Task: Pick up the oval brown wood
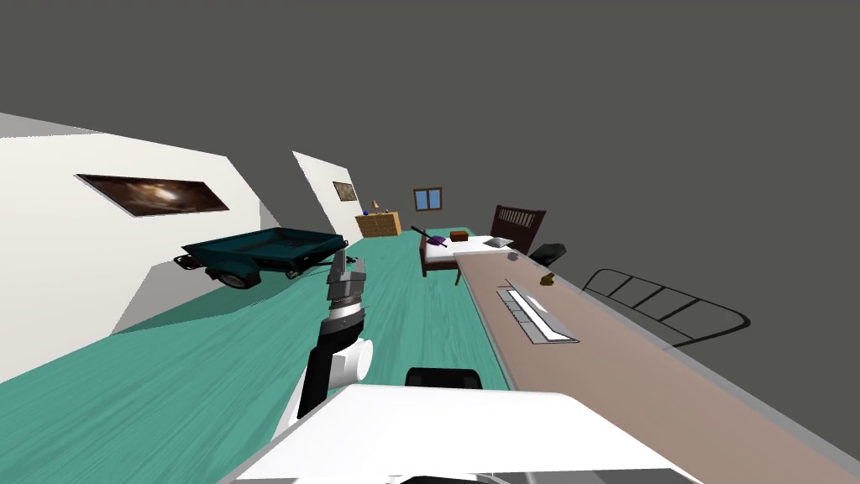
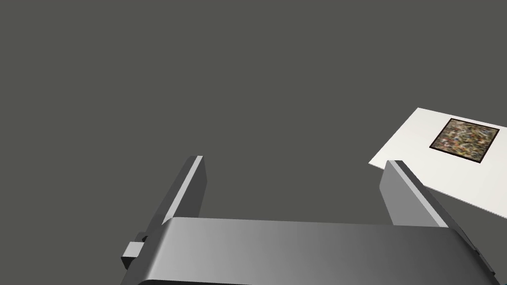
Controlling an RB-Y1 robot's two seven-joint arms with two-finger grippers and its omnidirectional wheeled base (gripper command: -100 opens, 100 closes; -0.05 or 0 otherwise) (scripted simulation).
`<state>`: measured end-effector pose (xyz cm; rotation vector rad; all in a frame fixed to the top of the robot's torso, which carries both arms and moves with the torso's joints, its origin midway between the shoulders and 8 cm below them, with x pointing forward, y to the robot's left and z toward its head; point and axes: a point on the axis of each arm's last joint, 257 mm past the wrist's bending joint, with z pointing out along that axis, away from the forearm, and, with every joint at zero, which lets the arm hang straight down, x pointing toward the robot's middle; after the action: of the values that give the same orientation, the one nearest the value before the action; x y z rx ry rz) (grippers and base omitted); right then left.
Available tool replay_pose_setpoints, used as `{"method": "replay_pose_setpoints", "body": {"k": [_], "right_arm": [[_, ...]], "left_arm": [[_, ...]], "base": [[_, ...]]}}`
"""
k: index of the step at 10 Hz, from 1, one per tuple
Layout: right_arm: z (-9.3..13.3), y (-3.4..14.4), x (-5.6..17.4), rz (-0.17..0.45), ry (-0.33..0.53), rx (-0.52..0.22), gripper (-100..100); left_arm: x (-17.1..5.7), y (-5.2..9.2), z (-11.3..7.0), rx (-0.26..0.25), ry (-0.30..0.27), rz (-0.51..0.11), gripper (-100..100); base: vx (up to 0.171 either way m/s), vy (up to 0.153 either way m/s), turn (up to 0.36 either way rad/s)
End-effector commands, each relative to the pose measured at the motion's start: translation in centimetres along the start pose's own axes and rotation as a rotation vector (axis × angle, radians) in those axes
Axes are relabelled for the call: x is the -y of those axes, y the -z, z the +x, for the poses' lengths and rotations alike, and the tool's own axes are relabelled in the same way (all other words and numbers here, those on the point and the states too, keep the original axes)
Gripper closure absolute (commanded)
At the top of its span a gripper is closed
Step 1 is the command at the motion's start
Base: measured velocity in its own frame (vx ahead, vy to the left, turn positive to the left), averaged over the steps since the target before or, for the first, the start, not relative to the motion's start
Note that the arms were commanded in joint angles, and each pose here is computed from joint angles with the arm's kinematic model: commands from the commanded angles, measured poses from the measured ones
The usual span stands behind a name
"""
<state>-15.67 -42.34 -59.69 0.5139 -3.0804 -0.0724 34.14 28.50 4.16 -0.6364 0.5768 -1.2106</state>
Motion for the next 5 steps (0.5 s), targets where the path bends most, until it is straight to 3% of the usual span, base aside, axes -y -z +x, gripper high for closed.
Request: {"method": "replay_pose_setpoints", "body": {"k": [1,4,5], "right_arm": [[0.42,0.84,0.78,0.0,0.009,-0.002,100],[0.69,1.43,1.14,0.0,0.014,-0.004,100],[0.72,1.48,1.17,-0.001,0.015,-0.004,0]], "left_arm": [[0.0,0.0,0.0,0.0,0.0,0.0,0],[0.0,0.0,0.0,0.0,0.0,0.0,0],[0.0,0.0,0.0,0.0,0.0,0.0,0]], "base": [[0.051,0.048,-0.088],[0.029,0.03,-0.029],[0.0,0.0,0.0]]}}
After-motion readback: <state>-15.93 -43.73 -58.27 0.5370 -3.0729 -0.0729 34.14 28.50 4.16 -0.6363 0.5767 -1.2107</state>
